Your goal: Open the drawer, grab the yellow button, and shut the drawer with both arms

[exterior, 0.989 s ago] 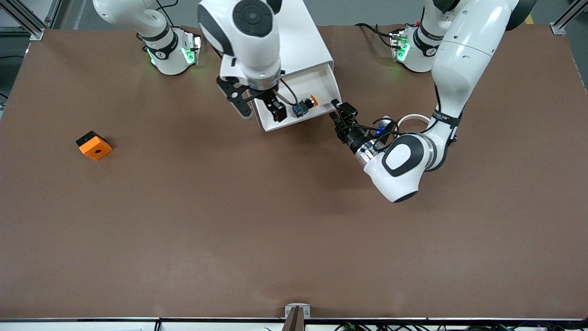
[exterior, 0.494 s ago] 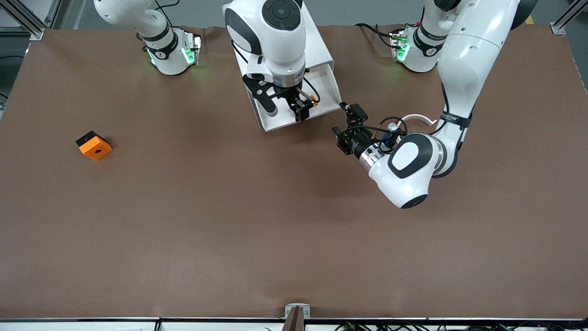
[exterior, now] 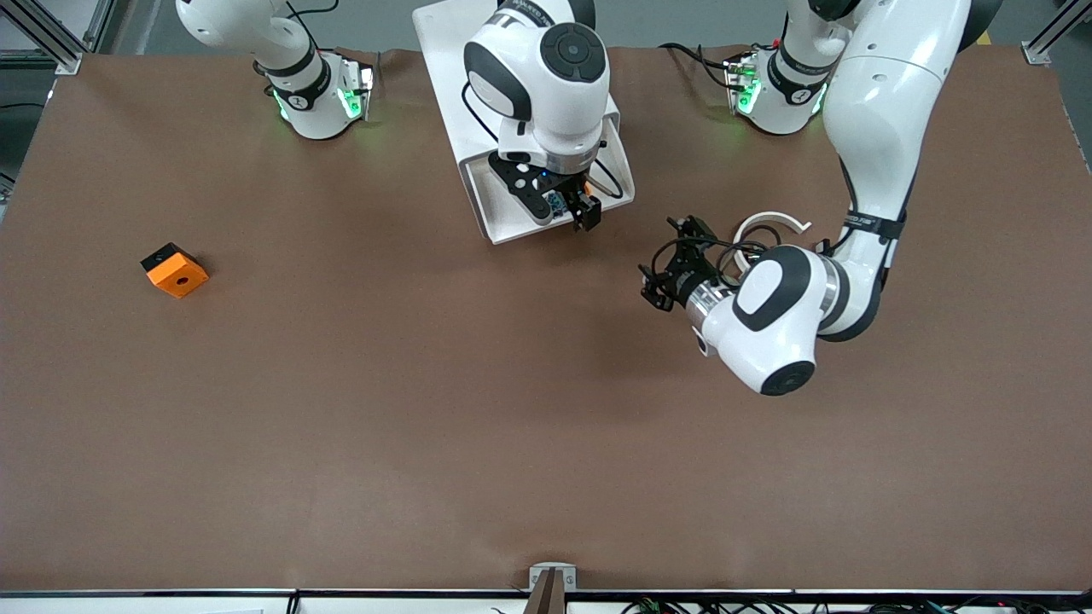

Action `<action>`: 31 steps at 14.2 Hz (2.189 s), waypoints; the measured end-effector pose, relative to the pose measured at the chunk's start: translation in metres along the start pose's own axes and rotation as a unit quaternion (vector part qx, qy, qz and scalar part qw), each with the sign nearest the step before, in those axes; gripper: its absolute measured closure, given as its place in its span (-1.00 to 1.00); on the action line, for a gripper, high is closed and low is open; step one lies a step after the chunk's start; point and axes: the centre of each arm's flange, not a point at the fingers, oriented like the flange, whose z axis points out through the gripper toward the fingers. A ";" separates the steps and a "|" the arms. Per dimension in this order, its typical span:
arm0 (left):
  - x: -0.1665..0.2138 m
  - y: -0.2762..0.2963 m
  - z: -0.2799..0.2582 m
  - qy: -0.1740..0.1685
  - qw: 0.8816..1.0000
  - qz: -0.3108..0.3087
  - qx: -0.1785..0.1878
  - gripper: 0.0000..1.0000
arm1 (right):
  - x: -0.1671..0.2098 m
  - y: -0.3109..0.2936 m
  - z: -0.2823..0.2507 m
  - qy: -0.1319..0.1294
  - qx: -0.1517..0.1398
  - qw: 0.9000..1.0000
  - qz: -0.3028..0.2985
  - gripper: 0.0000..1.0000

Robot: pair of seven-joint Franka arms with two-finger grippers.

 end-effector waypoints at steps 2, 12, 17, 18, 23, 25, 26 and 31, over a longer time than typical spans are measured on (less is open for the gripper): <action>0.014 -0.002 -0.010 0.015 0.999 0.048 -0.011 -1.00 | 0.000 -0.001 -0.003 0.000 0.002 1.000 -0.013 -1.00; 0.013 0.023 -0.082 0.190 0.928 0.266 -0.180 -1.00 | 0.003 0.005 0.001 0.004 -0.024 0.998 -0.061 -1.00; 0.017 0.014 -0.125 0.280 0.876 0.327 -0.219 -1.00 | 0.003 0.005 0.002 0.004 -0.025 0.998 -0.061 -1.00; 0.010 0.009 -0.130 0.292 0.868 0.337 -0.218 -1.00 | 0.002 0.005 0.002 0.004 -0.025 0.998 -0.062 -1.00; -0.021 -0.009 -0.140 0.315 0.849 0.363 -0.221 -1.00 | 0.000 0.006 0.002 0.004 -0.025 0.998 -0.064 -1.00; -0.036 -0.014 -0.141 0.317 0.843 0.372 -0.225 -1.00 | -0.001 0.006 0.002 0.004 -0.025 0.998 -0.065 -0.97; -0.043 -0.017 -0.141 0.317 0.841 0.377 -0.226 -1.00 | -0.002 0.006 0.002 0.004 -0.025 0.998 -0.065 -0.95; -0.061 -0.031 -0.139 0.320 0.835 0.386 -0.226 -1.00 | -0.005 0.006 0.004 0.005 -0.027 0.997 -0.067 -0.77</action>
